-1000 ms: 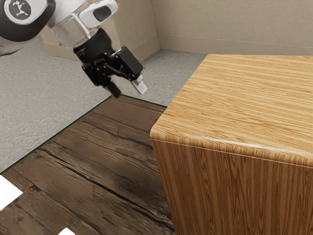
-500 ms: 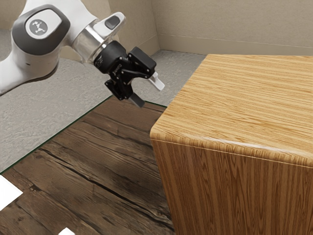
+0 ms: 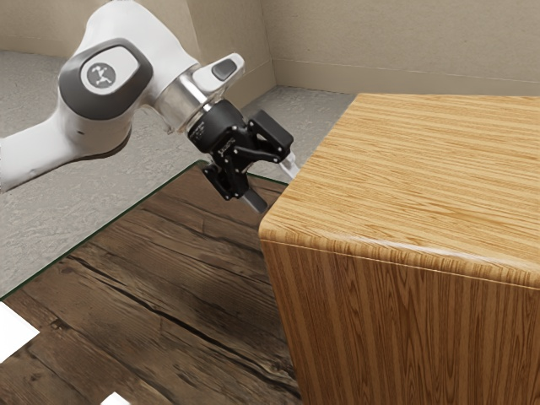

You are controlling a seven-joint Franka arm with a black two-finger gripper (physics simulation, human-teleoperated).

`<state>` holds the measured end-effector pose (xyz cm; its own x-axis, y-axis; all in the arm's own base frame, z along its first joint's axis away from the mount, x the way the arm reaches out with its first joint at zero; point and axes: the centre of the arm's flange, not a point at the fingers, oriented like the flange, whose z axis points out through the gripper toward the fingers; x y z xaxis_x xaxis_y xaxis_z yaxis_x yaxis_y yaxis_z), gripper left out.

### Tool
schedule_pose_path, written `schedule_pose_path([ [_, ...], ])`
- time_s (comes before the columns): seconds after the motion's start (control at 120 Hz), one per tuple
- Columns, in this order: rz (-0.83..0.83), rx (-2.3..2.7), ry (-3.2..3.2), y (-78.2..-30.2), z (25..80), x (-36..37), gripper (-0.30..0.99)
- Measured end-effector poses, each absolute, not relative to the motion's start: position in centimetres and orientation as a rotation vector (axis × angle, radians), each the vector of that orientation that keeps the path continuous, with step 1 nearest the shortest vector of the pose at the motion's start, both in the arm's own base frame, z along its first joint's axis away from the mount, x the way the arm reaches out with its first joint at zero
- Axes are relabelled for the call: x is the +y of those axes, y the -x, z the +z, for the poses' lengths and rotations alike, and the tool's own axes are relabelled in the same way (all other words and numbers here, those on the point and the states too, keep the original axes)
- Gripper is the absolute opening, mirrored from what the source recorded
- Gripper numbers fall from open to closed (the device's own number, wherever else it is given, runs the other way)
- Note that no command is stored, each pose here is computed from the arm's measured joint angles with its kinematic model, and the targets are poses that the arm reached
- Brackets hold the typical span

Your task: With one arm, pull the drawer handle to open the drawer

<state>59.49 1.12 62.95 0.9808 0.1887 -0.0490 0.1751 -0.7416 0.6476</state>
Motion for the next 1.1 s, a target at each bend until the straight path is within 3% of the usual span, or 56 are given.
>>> schedule_pose_path([
  [0.433,0.015,0.311,-2.420,-60.4,62.0,1.2,0.69],
  [1.1,0.033,0.598,-2.301,-56.4,61.6,18.4,0.69],
])
